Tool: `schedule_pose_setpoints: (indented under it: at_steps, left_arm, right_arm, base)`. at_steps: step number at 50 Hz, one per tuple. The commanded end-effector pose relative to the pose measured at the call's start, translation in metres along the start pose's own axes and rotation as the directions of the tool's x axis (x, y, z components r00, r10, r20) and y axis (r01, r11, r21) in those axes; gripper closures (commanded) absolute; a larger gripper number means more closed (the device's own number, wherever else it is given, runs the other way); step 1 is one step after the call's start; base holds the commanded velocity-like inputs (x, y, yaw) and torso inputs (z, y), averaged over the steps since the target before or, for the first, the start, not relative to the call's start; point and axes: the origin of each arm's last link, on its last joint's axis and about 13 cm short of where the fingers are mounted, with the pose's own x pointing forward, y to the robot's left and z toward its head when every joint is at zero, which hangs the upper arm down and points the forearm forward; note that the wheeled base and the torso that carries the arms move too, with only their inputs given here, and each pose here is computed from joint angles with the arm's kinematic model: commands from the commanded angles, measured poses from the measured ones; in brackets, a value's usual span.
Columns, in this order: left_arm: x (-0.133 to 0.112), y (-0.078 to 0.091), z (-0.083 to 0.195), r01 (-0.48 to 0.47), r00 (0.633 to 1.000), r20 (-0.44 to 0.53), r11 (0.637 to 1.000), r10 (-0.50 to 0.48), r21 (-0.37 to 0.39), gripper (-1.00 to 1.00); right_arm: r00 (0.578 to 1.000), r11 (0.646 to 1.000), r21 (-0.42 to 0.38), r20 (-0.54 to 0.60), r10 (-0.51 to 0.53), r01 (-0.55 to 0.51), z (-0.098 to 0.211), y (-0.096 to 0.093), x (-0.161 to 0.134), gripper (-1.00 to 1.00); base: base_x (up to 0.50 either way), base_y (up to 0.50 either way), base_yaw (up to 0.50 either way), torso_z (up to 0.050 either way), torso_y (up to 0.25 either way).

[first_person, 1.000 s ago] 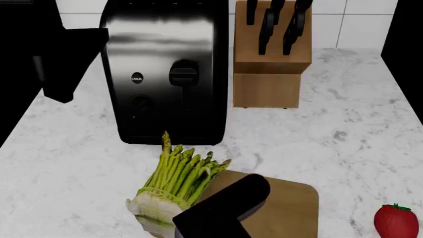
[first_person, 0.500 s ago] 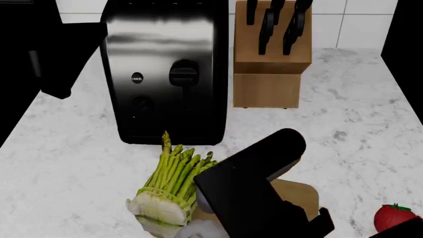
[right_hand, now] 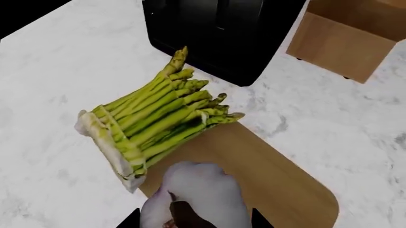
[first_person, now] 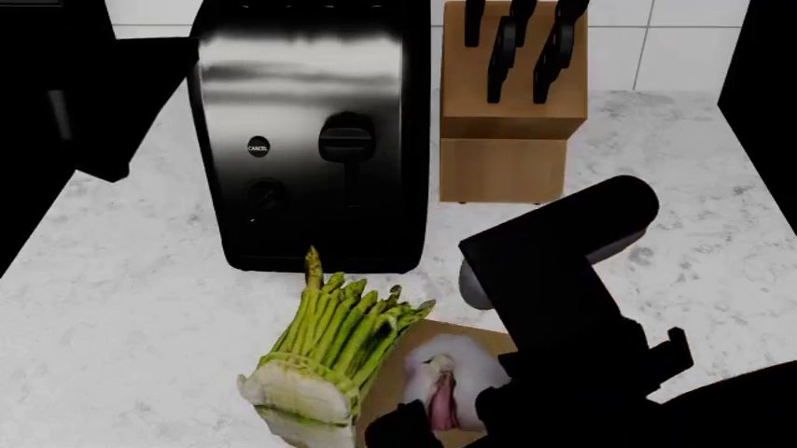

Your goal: Clear the non-vegetable object off the cutting board and place the vegetables onto it.

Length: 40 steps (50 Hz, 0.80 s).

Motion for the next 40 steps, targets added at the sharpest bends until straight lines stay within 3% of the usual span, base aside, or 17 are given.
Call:
schedule_pose_setpoints:
  at_steps: [1,18,40]
  left_arm:
    - [0.0,0.001,0.0,-0.004,1.0,0.004,1.0,0.004,-0.005,-1.0]
    - [0.0,0.003,0.002,-0.014,1.0,0.008,1.0,0.014,-0.007,-1.0]
    - [0.0,0.004,0.003,-0.014,1.0,0.011,1.0,0.014,-0.01,-1.0]
  right_arm:
    - [1.0,0.999,0.021,0.005,-0.03,0.03,0.0,-0.019,0.02,1.0]
    - [0.998,0.995,0.079,-0.013,-0.056,0.057,-0.009,-0.037,0.049,1.0]
    - [0.996,0.993,0.101,-0.07,-0.047,0.054,-0.028,-0.036,0.063,1.0]
  base:
    - [0.0,0.0,0.0,0.0,0.0]
    - [0.0,0.0,0.0,0.0,0.0]
    - [0.0,0.0,0.0,0.0,0.0]
